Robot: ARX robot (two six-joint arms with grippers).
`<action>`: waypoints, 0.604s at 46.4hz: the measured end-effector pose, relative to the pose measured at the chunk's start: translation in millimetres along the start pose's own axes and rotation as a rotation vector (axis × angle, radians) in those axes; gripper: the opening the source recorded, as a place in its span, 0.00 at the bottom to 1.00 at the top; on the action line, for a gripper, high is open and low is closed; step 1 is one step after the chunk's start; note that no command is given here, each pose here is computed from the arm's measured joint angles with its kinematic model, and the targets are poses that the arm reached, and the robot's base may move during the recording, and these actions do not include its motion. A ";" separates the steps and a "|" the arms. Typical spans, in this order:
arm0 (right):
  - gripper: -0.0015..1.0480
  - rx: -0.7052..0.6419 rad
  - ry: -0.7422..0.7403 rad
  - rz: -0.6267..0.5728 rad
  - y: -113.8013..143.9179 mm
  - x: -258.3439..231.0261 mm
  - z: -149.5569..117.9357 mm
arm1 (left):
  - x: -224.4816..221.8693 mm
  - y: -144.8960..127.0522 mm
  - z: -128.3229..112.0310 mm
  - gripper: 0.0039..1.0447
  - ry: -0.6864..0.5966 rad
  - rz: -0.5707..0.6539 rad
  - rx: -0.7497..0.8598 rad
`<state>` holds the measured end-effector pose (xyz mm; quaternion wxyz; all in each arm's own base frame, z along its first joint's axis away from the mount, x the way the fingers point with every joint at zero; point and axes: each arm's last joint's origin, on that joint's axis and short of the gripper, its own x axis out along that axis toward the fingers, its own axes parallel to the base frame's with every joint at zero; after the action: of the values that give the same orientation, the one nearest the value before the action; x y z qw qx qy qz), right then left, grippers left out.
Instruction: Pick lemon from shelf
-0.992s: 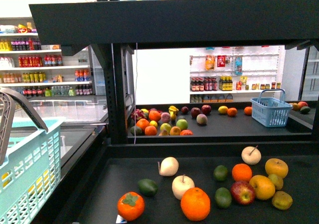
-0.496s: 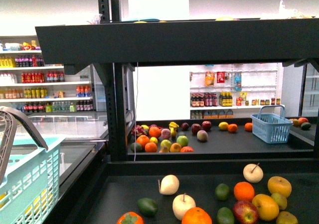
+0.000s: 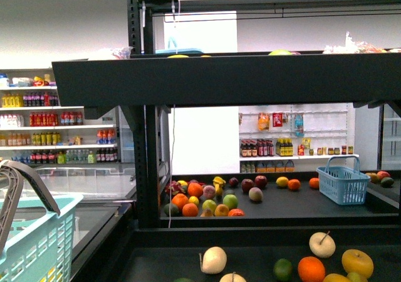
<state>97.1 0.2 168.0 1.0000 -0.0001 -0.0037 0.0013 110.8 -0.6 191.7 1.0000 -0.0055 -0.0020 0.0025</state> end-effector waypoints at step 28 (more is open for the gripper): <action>0.93 0.000 0.000 0.000 0.0 0.0 0.0 | -13.6 0.5 -24.5 0.10 0.000 -0.009 0.000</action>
<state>97.1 0.2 168.0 1.0000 -0.0001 -0.0037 0.0013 97.3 -0.4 167.1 1.0000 -0.0054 -0.0022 -0.0021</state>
